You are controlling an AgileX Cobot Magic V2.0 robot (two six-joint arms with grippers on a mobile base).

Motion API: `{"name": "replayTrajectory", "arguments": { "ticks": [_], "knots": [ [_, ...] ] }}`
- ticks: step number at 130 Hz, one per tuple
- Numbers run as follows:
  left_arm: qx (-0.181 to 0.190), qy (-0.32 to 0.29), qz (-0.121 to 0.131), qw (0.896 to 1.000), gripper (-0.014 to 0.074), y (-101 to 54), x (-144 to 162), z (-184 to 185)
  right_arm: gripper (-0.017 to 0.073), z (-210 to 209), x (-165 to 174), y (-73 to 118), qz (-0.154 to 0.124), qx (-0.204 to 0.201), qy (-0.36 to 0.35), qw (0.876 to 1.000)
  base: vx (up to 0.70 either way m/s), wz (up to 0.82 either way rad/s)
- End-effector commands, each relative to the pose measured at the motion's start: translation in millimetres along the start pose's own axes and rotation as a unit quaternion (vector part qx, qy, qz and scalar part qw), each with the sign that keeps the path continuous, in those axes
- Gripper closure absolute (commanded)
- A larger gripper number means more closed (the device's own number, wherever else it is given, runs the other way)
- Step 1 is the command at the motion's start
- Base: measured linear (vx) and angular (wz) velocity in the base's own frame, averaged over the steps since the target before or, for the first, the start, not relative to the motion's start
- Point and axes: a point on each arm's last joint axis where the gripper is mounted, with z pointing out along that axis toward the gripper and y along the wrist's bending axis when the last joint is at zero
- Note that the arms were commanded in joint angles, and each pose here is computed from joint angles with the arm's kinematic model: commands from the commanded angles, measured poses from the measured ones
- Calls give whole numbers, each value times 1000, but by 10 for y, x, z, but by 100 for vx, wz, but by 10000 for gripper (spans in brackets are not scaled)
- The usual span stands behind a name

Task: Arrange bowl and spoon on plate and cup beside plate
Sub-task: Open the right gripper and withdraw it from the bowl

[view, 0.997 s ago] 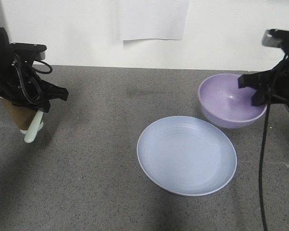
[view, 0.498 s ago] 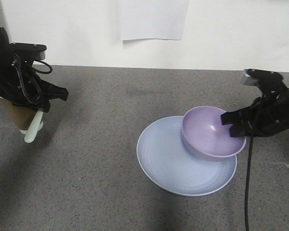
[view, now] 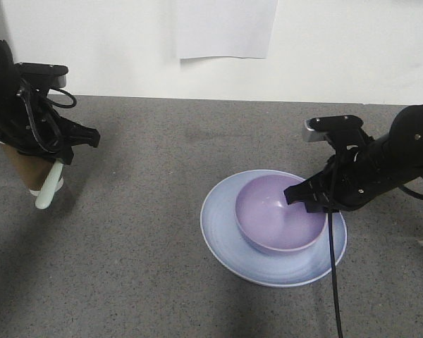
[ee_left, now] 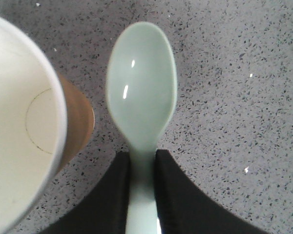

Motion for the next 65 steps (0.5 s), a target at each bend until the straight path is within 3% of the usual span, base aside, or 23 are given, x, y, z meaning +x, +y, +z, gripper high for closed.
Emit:
{"name": "replayTrajectory", "arguments": {
  "ticks": [1,65],
  "knots": [
    [5,-54,2,999,601,-30,-56,-268,514,-127,-110,6,-4,7,-45,999,0,0],
    [5,-54,2,999,601,-30,-56,-268,285,-16,-101,-11,-1,6,-28,1000,0,0]
  ]
}}
